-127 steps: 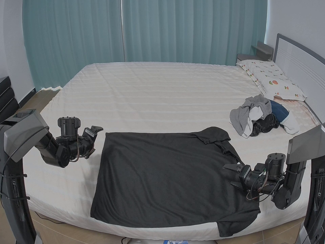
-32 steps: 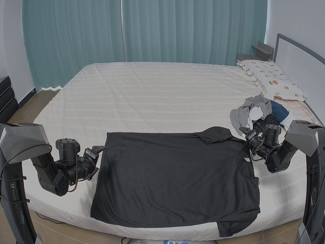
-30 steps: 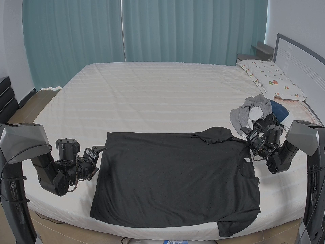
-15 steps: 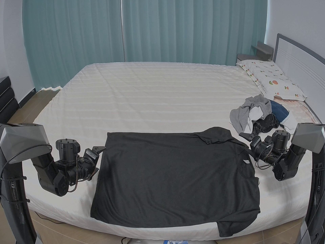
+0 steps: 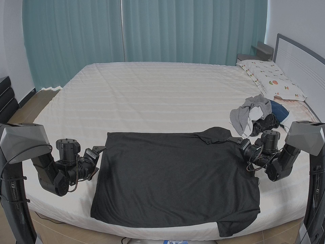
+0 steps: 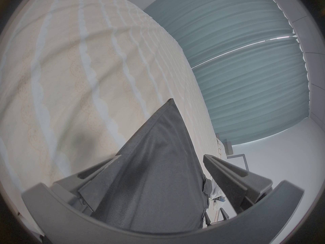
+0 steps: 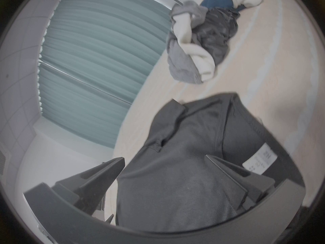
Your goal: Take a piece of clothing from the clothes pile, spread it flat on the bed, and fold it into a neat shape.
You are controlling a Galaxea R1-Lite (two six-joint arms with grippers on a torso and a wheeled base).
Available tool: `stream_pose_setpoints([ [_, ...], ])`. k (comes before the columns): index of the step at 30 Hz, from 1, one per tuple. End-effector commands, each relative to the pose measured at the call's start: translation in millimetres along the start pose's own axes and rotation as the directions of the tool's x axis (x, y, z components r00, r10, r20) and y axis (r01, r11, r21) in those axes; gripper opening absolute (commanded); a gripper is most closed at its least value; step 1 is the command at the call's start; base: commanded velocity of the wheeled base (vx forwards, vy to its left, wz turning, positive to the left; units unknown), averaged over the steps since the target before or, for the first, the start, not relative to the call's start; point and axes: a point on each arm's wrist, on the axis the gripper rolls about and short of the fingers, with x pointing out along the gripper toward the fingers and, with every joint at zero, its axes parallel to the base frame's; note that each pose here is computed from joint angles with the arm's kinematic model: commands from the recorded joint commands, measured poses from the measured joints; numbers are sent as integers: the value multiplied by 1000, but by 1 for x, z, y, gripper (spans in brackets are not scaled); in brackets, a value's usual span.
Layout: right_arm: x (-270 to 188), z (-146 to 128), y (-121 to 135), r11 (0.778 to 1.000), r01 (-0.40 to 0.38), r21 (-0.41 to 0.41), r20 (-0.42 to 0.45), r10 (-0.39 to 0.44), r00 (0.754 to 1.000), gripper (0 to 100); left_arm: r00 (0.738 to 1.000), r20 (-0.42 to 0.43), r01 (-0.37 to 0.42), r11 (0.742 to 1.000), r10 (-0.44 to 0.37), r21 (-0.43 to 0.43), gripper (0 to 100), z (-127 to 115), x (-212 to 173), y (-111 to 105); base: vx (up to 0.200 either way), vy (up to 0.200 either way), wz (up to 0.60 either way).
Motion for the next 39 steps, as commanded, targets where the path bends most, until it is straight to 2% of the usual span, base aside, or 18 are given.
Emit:
stream_pose_setpoints([
  [1,33,-20,44,999,19,-42,-18,-19,1000,100,1000,4,-8,1000,8,1,100,-1,1,1,0,0,0],
  [3,38,-16,52,999,8,-47,-12,-9,1000,100,1000,5,-6,1000,6,1,100,-1,1,1,0,0,0],
  [6,52,-14,61,998,42,-45,-37,-44,998,100,1000,4,-8,1000,8,1,100,-1,1,2,0,0,0],
  [10,69,-13,58,994,98,-39,-57,-100,993,100,1000,4,-8,1000,8,1,100,-1,1,2,0,0,0],
  [19,99,-7,34,988,155,-25,-23,-155,988,100,1000,6,-8,1000,8,1,100,-1,1,2,0,0,0],
  [30,112,8,47,987,155,-31,57,-154,986,100,999,29,-15,1000,15,3,100,-2,3,2,0,0,0],
  [31,114,8,47,987,159,-33,57,-157,986,0,999,30,-11,1000,11,4,100,-3,4,3,0,0,0],
  [36,115,12,52,989,138,-61,74,-134,988,0,999,37,7,1000,-8,9,100,-3,4,3,0,0,0],
  [39,111,25,62,986,80,-149,126,-61,990,0,999,37,7,1000,-8,9,100,-3,4,3,0,0,0],
])
